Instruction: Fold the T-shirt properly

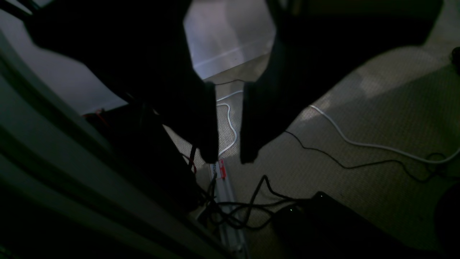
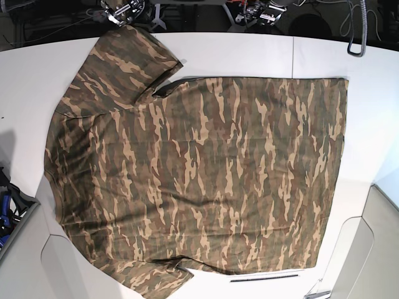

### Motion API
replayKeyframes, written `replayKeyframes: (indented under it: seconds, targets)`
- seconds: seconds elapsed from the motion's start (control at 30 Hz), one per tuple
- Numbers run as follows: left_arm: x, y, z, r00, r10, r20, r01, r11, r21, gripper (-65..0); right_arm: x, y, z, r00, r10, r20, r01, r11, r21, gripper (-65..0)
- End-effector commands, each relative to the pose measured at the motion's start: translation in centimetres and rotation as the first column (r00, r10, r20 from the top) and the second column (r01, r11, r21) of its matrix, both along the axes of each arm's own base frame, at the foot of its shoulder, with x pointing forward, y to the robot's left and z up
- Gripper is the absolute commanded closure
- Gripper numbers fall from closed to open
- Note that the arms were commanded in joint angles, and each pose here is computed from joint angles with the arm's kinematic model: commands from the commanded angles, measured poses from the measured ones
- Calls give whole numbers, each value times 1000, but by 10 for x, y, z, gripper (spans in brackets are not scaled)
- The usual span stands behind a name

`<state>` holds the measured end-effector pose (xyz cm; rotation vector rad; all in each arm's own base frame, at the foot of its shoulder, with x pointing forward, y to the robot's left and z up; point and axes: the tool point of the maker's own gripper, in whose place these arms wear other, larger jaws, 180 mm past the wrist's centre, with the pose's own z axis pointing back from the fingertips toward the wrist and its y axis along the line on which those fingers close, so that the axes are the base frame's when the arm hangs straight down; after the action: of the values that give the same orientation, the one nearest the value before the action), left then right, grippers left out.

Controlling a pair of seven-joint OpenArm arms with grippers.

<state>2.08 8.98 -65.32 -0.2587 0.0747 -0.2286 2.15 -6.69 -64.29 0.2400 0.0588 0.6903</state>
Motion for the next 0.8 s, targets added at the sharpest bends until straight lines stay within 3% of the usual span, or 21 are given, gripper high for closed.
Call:
replayKeyframes:
  seconds: [0.0, 0.3, 0.53, 0.77]
  targets:
    - [4, -3, 1, 1000, -1, 8, 1, 1000, -21, -118, 5, 4, 2, 1000, -1, 11, 1, 1000, 19, -28]
    - [-1, -21, 8, 1000, -28, -9, 26, 991, -129, -118, 14, 8, 4, 999, -1, 35, 0, 1000, 28, -28]
    - [-4, -12, 7, 999, -34, -24, 31, 993, -113, -120, 5, 7, 4, 1000, -7, 11, 6, 1000, 23, -28]
    - [-25, 29, 7, 999, -36, -40, 34, 998, -56, -126, -31, 0, 6, 990, -61, -123, 59, 998, -20, -28]
